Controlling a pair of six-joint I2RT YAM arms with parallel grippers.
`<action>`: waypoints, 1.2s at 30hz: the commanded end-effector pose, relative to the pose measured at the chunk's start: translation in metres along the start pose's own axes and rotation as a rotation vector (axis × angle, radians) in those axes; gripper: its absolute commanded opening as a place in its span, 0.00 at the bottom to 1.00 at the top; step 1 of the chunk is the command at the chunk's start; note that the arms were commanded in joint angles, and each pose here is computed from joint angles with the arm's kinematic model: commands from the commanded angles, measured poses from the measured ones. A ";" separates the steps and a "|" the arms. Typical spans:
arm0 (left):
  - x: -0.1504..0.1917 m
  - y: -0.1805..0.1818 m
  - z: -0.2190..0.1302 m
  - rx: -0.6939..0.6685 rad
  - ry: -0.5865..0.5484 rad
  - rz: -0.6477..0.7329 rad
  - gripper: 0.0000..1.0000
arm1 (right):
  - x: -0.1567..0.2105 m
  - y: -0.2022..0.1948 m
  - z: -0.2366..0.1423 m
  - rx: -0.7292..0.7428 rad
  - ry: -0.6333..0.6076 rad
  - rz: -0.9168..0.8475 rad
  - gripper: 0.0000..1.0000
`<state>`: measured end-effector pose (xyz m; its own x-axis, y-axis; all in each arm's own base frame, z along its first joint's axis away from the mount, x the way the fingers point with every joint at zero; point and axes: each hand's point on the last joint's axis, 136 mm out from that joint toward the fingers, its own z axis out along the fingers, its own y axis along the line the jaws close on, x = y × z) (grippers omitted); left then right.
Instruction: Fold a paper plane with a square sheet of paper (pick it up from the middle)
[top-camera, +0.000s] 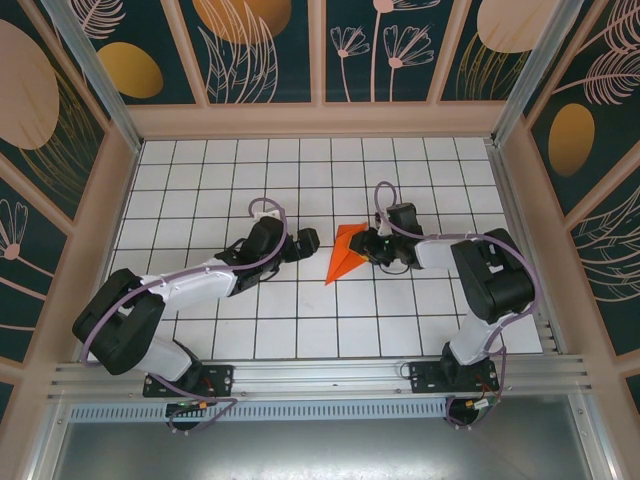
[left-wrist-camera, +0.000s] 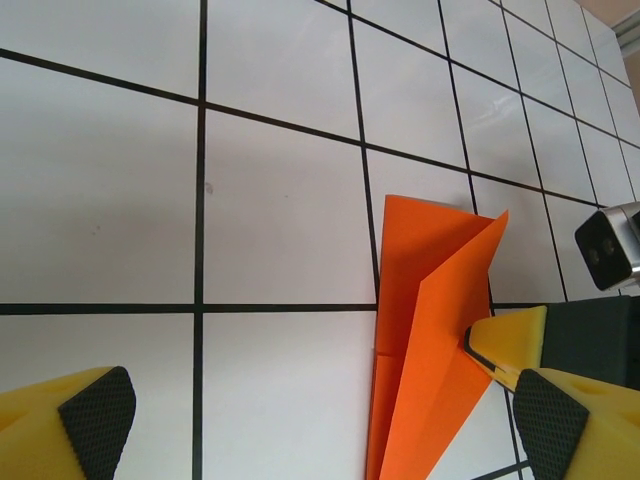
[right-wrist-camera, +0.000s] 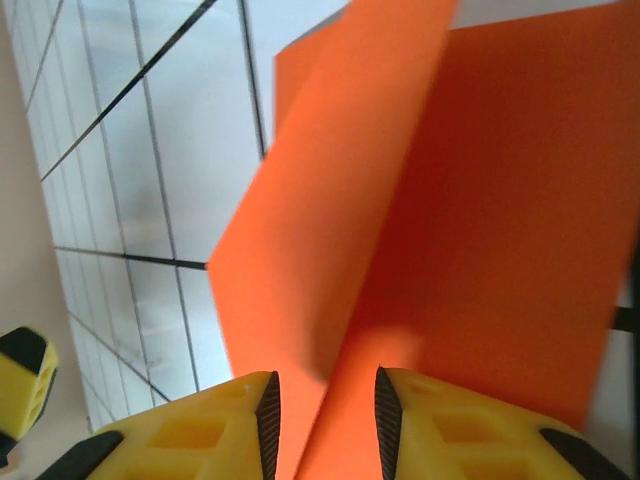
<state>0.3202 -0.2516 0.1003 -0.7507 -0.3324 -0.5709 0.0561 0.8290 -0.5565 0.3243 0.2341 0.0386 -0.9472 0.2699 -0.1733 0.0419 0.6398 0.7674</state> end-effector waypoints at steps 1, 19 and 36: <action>0.002 0.007 -0.003 -0.017 0.004 -0.028 0.98 | -0.001 0.016 0.005 -0.078 0.011 -0.036 0.32; 0.017 0.004 0.004 0.008 0.080 -0.067 0.98 | -0.002 -0.001 0.012 0.013 -0.022 0.052 0.31; 0.018 0.001 0.003 0.034 0.084 -0.090 0.98 | 0.003 0.015 0.021 -0.052 0.030 -0.023 0.29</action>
<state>0.3114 -0.2595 0.0939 -0.7939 -0.3575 -0.4918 0.0251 0.7889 -0.6140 0.3315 0.2450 0.0299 -0.9446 0.2888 -0.1558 0.0700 0.6412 0.7641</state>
